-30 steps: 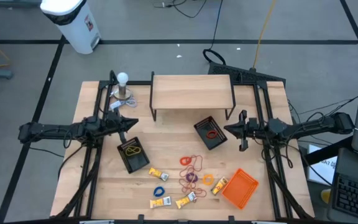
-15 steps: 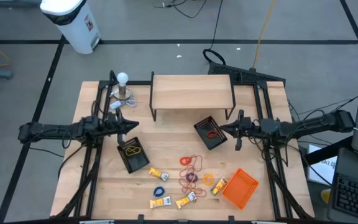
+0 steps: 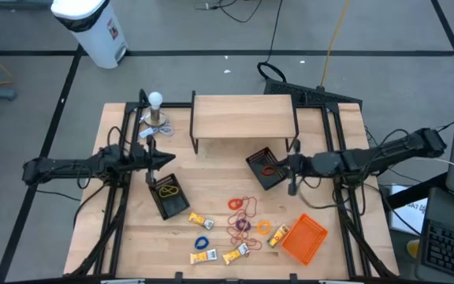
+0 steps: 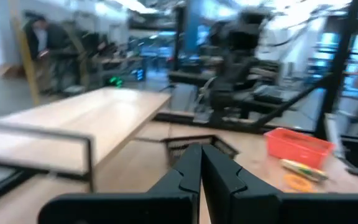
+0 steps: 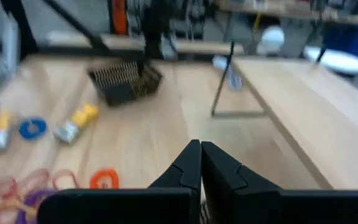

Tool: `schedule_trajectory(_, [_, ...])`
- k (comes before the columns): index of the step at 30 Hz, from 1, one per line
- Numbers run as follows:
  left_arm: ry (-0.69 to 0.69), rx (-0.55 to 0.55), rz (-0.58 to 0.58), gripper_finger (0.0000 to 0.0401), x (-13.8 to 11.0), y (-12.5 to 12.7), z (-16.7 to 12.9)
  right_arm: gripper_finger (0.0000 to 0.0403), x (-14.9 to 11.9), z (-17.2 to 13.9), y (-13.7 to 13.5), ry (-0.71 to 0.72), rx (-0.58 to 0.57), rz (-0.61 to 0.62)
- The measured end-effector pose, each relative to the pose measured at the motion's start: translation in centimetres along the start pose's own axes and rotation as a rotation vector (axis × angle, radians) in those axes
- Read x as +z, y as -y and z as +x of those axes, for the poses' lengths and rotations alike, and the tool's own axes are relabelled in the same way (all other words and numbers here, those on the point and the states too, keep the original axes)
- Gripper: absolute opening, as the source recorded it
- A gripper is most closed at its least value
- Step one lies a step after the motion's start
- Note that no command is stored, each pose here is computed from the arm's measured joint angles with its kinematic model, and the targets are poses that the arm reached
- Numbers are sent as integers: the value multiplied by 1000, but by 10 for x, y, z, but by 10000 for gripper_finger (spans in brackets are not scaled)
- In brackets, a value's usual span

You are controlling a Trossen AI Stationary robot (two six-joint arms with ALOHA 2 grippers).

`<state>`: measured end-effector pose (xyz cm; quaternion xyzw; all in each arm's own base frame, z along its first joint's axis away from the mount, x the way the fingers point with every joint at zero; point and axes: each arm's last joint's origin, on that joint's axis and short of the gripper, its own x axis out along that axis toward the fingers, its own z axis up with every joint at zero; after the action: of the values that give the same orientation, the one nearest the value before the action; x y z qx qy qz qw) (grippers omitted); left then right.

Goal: Pick & Place Office Desk Supplies
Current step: Put the yellow crayon box into the orange bin

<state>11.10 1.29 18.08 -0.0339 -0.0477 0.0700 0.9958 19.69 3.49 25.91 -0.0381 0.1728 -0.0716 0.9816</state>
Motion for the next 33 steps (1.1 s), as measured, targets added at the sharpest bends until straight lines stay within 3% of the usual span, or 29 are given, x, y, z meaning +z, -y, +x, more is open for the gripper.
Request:
schedule_trajectory(8, [-114,219,-74,10,-12,-14,-2,0,8,31,-34,-204,73,-130])
schedule_trajectory(16, [-95,252,-75,10,-11,-15,-2,11,10,53,-72,-293,162,-36])
schedule_trajectory(20, [-79,250,-76,10,-9,-15,-1,59,10,64,-86,-263,195,49])
schedule_trajectory(25, [-87,251,-93,10,-10,-15,-2,152,8,80,-100,-230,284,167])
schedule_trajectory(29, [-90,254,-124,10,-11,-15,-2,217,10,96,-117,-258,327,149])
schedule_trajectory(33, [-64,251,-126,10,-8,-15,-1,243,18,109,-141,-264,361,113])
